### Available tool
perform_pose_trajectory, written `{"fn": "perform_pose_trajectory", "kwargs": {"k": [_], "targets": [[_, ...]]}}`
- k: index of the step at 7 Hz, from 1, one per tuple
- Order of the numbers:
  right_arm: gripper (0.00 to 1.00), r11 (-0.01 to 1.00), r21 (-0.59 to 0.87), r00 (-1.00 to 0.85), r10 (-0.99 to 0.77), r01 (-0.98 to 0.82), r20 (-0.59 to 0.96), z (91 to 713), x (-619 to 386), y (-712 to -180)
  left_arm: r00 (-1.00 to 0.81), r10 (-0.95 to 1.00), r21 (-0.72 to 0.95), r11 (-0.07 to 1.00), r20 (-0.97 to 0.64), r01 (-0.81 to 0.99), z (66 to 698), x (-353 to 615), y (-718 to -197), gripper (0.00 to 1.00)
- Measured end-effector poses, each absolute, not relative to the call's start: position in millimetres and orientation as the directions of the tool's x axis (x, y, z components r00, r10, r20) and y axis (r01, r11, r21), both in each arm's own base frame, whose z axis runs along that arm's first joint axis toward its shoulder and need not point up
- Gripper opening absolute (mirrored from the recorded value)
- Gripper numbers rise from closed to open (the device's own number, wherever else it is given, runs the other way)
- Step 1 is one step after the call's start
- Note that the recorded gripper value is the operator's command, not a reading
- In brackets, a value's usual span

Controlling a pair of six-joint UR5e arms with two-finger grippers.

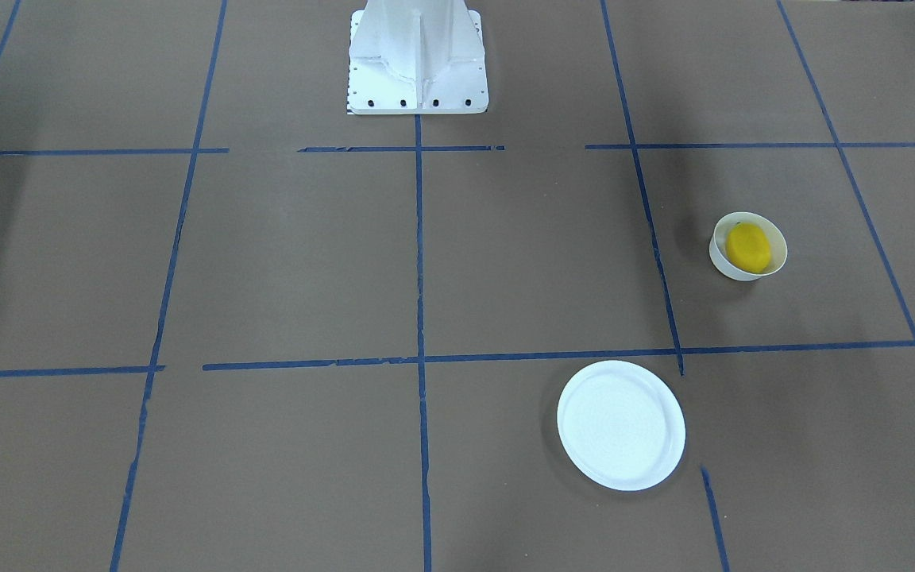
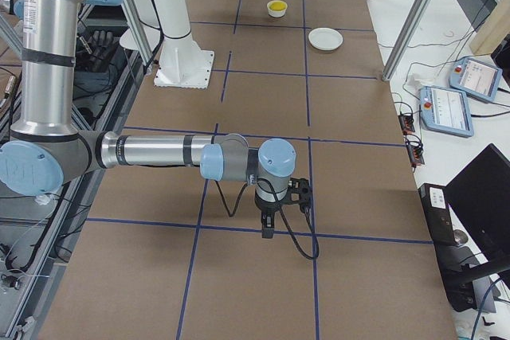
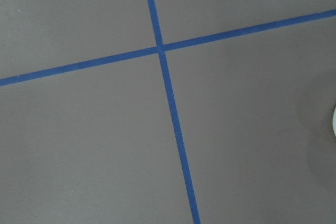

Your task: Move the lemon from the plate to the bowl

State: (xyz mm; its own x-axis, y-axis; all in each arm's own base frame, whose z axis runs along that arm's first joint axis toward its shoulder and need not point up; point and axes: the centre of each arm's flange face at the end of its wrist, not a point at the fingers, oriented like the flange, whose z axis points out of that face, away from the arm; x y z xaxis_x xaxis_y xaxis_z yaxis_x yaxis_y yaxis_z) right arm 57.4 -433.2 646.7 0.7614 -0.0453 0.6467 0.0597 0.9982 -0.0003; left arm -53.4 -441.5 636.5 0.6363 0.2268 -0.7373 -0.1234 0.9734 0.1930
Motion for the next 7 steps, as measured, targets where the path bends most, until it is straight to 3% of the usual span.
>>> {"fn": "perform_pose_trajectory", "kwargs": {"k": [7], "targets": [[1.00,0.998,-0.001,0.762,-0.045,0.060,0.647,647,57,-433,0.650,0.179,0.201,0.979,-0.738,-0.041,633,-90,-437,1.00]]}}
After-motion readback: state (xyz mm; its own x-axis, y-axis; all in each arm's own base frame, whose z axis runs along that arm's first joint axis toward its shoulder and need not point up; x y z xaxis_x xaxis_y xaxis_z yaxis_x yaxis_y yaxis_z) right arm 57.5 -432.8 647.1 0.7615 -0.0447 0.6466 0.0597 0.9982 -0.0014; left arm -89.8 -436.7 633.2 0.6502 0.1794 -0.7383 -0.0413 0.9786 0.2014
